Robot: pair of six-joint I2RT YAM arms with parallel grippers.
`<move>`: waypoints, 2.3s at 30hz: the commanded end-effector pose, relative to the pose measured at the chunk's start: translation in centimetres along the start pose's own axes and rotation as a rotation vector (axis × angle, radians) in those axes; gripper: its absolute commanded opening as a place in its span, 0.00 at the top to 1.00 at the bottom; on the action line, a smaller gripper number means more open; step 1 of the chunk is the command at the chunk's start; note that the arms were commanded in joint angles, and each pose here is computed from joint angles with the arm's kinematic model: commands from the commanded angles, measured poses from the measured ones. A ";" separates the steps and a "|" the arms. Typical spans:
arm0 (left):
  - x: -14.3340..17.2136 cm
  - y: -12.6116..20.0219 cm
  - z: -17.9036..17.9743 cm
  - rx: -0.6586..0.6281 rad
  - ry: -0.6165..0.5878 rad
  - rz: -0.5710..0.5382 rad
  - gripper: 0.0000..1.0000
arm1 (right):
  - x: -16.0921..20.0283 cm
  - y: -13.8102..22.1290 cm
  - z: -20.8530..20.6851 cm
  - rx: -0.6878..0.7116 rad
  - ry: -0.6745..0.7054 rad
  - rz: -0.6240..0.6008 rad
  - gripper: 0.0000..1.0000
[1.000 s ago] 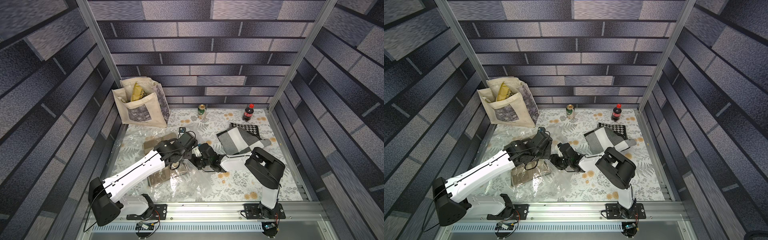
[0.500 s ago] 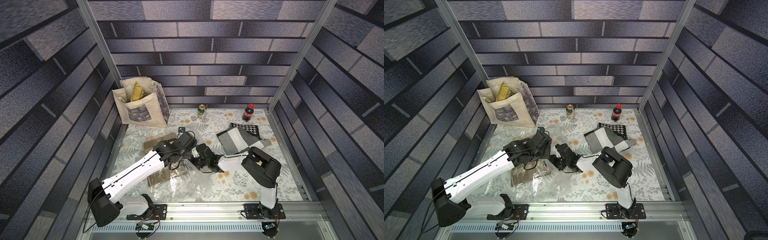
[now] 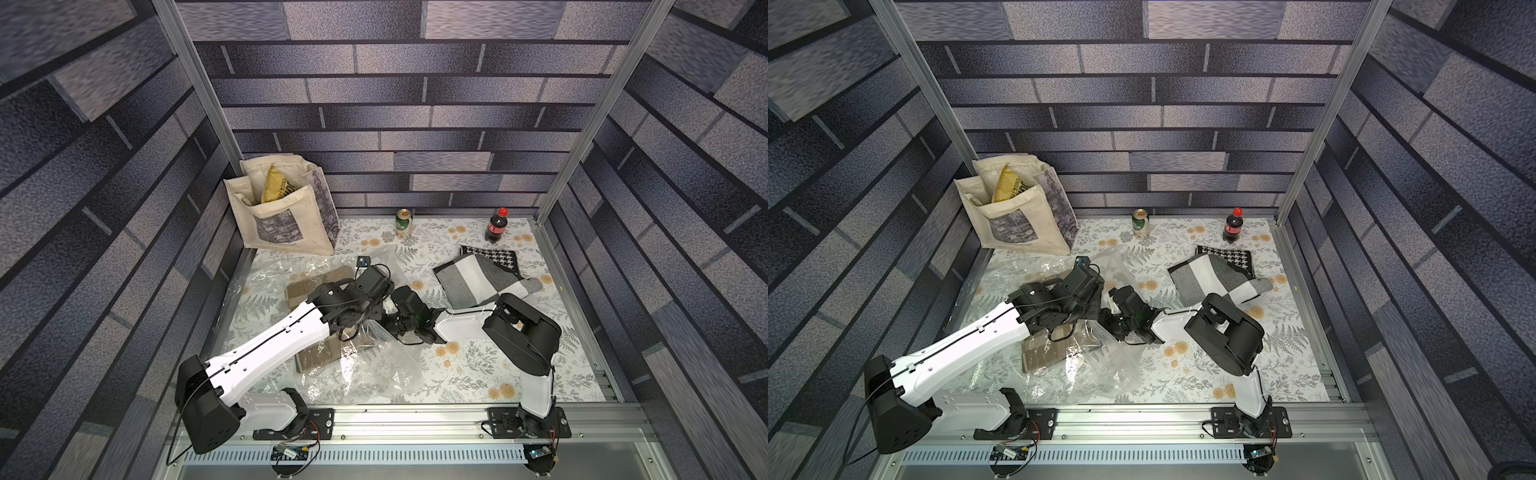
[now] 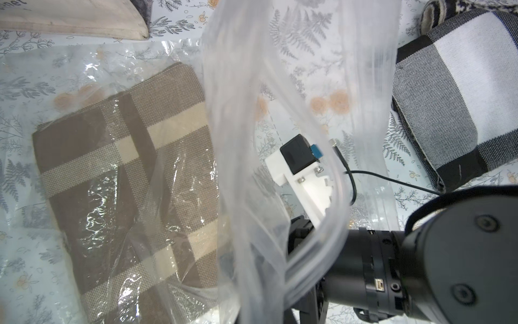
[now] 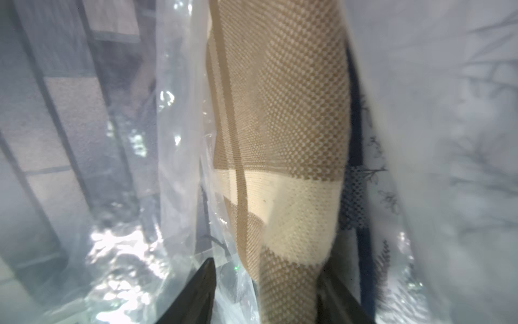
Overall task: Take the scarf out of the vacuum bag
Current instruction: Take out the scarf from the vacuum bag.
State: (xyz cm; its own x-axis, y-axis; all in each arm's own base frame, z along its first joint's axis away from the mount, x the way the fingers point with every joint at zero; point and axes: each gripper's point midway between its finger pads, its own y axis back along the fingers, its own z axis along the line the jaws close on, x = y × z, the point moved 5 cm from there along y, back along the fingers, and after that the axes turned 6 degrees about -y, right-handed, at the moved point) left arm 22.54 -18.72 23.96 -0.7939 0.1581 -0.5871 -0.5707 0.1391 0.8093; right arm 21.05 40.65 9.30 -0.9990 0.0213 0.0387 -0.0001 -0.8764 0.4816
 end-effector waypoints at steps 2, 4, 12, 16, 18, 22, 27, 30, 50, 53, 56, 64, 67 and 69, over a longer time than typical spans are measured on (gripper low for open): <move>0.2 0.3 0.6 -0.007 0.012 -0.003 1.00 | 0.4 0.5 0.2 0.090 0.043 0.001 0.42; 0.2 0.2 0.5 -0.005 0.011 -0.003 1.00 | 0.4 0.1 0.3 0.082 0.037 0.016 0.42; 0.4 0.2 0.7 -0.008 0.014 -0.002 1.00 | 0.3 -1.2 2.1 -0.096 -0.004 0.063 0.43; 0.2 0.7 0.7 0.008 0.016 -0.019 1.00 | 0.3 -1.6 1.4 0.011 0.019 0.054 0.39; 0.0 1.2 0.5 0.022 0.016 -0.032 1.00 | 0.1 -1.8 1.4 0.019 0.019 0.053 0.38; -0.5 2.2 0.2 0.053 0.015 -0.059 1.00 | 0.2 -2.4 3.0 -0.034 0.024 0.081 0.42; -0.8 2.2 0.0 0.051 0.008 -0.053 1.00 | 0.7 -4.6 0.9 0.055 -0.012 0.123 0.43; -0.7 2.1 0.0 0.050 0.008 -0.048 1.00 | 0.6 -4.5 -0.4 0.110 -0.034 0.099 0.41; 0.2 1.4 1.5 -0.004 0.010 -0.020 1.00 | 0.0 -1.3 2.4 0.072 0.049 -0.003 1.00; 0.6 1.3 2.5 -0.013 0.037 -0.019 1.00 | -0.3 1.0 5.2 0.041 0.135 -0.047 1.00; 0.9 1.1 3.5 -0.020 0.060 -0.012 1.00 | -0.3 2.8 7.3 0.049 0.211 -0.070 1.00; 1.0 0.9 3.7 -0.014 0.069 -0.002 1.00 | -0.9 4.1 7.9 0.010 0.230 -0.083 1.00; 0.9 0.9 3.6 -0.010 0.070 -0.005 1.00 | -1.1 5.1 9.0 -0.036 0.271 -0.104 1.00; 0.9 0.9 3.6 -0.011 0.069 -0.003 1.00 | -1.5 6.1 9.9 -0.066 0.292 -0.125 1.00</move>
State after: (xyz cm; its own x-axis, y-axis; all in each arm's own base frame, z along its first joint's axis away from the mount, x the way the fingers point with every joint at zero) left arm 22.33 -15.31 24.67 -0.7930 0.0641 -0.6059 -0.5933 0.1449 0.7918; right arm 21.98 40.62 16.85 -0.9856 -0.0236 -0.1673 -0.0663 -0.8570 0.5111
